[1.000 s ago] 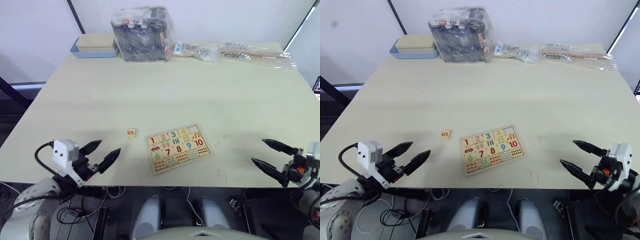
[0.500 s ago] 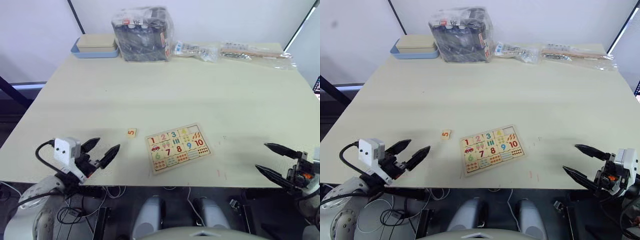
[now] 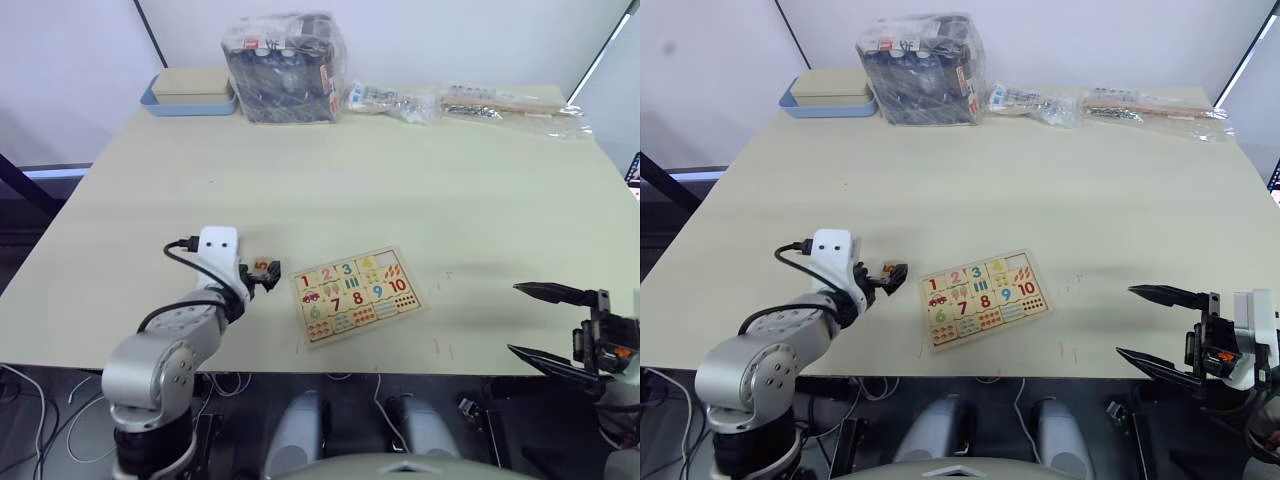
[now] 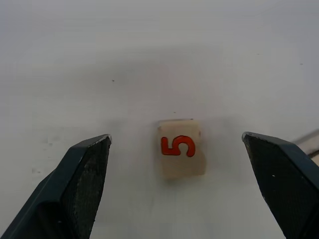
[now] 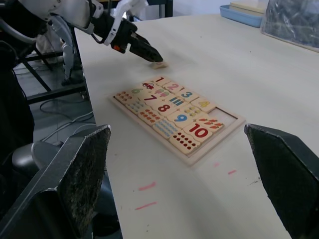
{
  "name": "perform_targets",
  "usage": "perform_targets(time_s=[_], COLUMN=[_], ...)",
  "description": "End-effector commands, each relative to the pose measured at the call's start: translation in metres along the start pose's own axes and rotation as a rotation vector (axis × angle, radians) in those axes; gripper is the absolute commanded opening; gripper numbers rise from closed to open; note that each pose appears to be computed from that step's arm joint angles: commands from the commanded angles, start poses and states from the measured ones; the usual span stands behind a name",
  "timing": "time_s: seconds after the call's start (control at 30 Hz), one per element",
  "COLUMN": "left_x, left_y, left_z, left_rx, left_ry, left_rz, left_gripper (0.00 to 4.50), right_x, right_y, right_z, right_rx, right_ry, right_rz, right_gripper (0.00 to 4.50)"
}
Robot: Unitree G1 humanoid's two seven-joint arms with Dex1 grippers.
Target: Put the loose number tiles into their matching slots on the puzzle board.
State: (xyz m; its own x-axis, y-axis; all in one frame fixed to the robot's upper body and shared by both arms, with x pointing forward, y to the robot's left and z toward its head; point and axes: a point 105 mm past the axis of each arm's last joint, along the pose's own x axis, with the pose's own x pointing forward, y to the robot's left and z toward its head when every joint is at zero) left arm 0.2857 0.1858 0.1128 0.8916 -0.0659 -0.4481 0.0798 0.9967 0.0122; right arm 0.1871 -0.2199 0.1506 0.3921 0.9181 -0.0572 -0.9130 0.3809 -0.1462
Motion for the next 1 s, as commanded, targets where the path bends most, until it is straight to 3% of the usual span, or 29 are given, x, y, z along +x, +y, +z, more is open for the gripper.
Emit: perform_targets(time_s=[0.03, 0.17, 0.63, 0.7, 0.8, 1.0], left_x=[-0.004, -0.003, 0.005, 0.006, 0.007, 0.008], left_y=[-0.008, -0.009, 0.0, 0.001, 0.0, 0.0], left_z=[0.004, -0.002, -0.012, -0.013, -0.013, -0.013], left_rx=[0.034, 0.041, 0.022, 0.025, 0.041, 0.045], left_ry=[0.037, 0.094, 0.092, 0.093, 0.089, 0.082], left_rz=[0.01, 0.037, 0.106, 0.103, 0.102, 0.103], left_gripper=[4.46, 4.46, 4.46, 3.96, 2.75, 2.75], right_x=[-0.003, -0.003, 0.0, 0.0, 0.0, 0.0], right_y=[-0.005, -0.009, -0.011, -0.011, -0.01, -0.008], right_z=[0.009, 0.013, 0.011, 0.01, 0.009, 0.008], right_rx=[-0.032, -0.035, -0.029, -0.027, -0.02, -0.014], right_ry=[0.002, 0.006, 0.014, 0.015, 0.016, 0.019], right_rz=[-0.003, 0.001, 0.004, 0.004, 0.002, 0.004], right_gripper=[4.5, 4.5, 4.5, 4.5, 4.5, 4.5])
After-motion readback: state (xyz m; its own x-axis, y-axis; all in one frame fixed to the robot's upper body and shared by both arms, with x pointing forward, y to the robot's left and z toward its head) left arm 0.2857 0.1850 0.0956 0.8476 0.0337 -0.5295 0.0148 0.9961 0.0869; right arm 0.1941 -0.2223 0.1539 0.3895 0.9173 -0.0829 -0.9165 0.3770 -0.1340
